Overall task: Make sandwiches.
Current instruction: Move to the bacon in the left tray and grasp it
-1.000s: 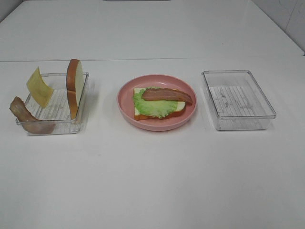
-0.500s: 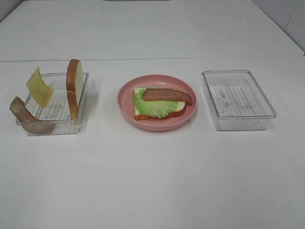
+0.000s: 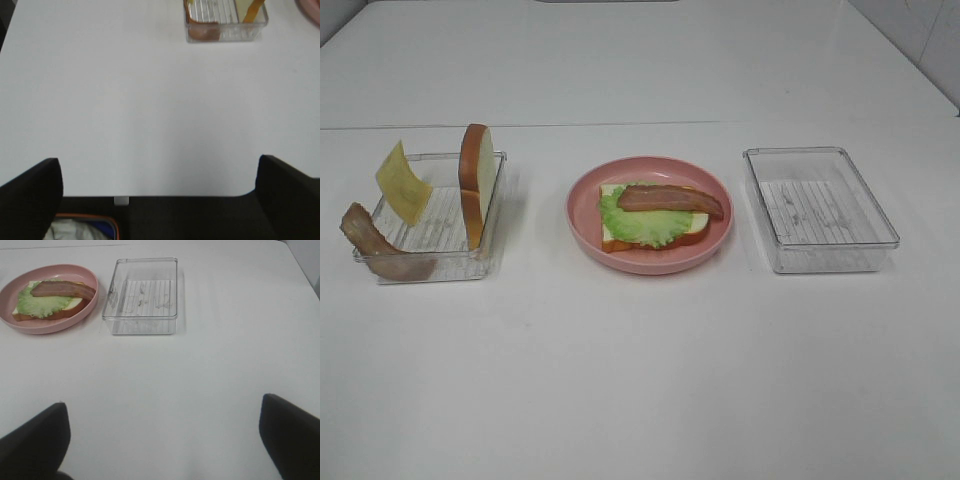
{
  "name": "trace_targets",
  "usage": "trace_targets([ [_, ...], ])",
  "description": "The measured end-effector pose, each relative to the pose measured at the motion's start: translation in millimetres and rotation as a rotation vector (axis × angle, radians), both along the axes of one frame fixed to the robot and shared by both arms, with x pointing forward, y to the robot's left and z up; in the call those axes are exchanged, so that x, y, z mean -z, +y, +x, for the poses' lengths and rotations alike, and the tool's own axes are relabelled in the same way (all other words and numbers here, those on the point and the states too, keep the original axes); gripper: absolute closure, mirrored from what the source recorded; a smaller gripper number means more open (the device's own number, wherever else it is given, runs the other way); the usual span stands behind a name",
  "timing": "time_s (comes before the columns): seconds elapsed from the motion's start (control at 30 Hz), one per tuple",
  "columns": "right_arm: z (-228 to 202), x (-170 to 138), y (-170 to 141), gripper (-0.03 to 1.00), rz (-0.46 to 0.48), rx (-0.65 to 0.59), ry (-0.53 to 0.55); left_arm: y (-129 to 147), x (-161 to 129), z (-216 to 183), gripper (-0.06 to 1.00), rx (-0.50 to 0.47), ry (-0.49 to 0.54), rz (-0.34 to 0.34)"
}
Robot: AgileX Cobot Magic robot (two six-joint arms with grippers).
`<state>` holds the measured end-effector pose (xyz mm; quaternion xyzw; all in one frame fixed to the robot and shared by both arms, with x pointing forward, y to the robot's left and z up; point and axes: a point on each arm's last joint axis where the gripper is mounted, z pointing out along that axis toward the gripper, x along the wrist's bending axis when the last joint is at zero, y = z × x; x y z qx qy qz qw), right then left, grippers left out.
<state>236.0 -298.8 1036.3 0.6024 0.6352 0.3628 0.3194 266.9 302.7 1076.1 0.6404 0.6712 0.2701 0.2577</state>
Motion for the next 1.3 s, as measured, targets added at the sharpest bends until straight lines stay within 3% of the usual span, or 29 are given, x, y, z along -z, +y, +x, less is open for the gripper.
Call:
trace_targets([
  [0.1,0,0,0,0.01,0.000,0.000,0.000,0,-3,7,-0.05,0.000,0.031,-0.001],
  [0.17,0,0,0,0.01,0.000,0.000,0.000,3,-13,43,-0.05,-0.002,0.162,-0.002],
  [0.2,0,0,0,0.01,0.000,0.000,0.000,3,-13,43,-0.05,-0.002,0.162,-0.002],
  [0.27,0,0,0,0.01,0.000,0.000,0.000,4,-16,74,-0.05,-0.002,0.264,-0.007],
  [0.5,0,0,0,0.01,0.000,0.000,0.000,7,-14,132,-0.05,-0.007,0.420,-0.008],
  [0.53,0,0,0,0.01,0.000,0.000,0.000,9,-11,155,-0.05,-0.008,0.469,-0.003],
  [0.87,0,0,0,0.01,0.000,0.000,0.000,13,3,246,-0.05,-0.002,0.510,-0.002],
  [1.03,0,0,0,0.01,0.000,0.000,0.000,14,26,291,-0.05,0.003,0.535,-0.003],
  [1.3,0,0,0,0.01,0.000,0.000,0.000,5,64,329,-0.05,0.029,0.542,-0.006],
])
